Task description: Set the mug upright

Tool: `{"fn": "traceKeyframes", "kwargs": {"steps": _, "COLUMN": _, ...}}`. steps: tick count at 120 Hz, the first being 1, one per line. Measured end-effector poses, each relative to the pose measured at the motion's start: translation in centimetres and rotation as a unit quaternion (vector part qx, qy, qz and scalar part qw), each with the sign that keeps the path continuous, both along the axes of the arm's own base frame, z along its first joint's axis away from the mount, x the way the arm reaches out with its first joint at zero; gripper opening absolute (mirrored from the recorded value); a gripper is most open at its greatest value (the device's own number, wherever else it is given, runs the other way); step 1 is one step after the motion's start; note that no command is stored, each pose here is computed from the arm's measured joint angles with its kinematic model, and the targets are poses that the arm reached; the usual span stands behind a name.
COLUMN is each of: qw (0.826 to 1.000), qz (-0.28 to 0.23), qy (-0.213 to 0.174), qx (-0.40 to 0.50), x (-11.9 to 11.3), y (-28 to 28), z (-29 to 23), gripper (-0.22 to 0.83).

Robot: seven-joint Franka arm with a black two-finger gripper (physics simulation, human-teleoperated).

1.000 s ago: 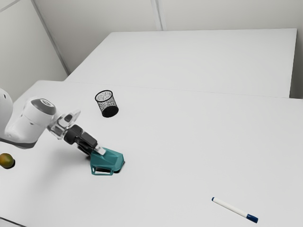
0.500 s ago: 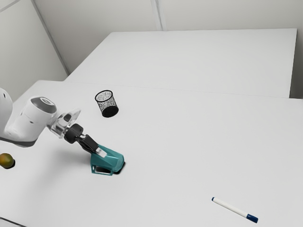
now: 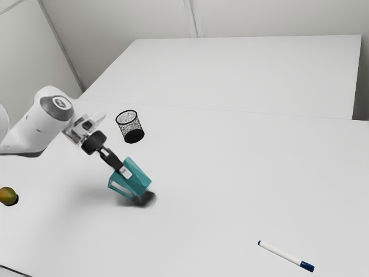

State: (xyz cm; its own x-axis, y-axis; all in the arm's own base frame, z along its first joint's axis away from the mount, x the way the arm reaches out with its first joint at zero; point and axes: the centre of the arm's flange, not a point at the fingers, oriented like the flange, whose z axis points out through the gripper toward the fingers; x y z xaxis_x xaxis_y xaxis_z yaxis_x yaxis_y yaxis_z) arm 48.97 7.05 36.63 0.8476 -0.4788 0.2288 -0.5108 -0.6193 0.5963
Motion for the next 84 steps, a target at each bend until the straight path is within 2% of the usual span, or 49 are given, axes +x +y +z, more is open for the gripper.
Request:
{"fn": "traceKeyframes", "kwargs": {"steps": 13, "qw": 0.994, "qz": -0.042, "qy": -0.03, "qx": 0.099, "x": 0.4, "y": -3.0, "z": 3.1, "gripper": -0.17}}
{"fn": "traceKeyframes", "kwargs": {"steps": 31, "qw": 0.967, "qz": -0.096, "qy": -0.064, "qx": 0.229, "x": 1.2, "y": -8.6, "z": 6.3, "gripper": -0.17}}
{"fn": "traceKeyframes", "kwargs": {"steps": 62, "qw": 0.939, "qz": -0.059, "qy": -0.073, "qx": 0.331, "x": 2.1, "y": -10.1, "z": 6.1, "gripper": -0.17}}
{"fn": "traceKeyframes", "kwargs": {"steps": 84, "qw": 0.93, "qz": -0.021, "qy": -0.073, "qx": 0.359, "x": 2.3, "y": -10.8, "z": 4.9, "gripper": -0.17}}
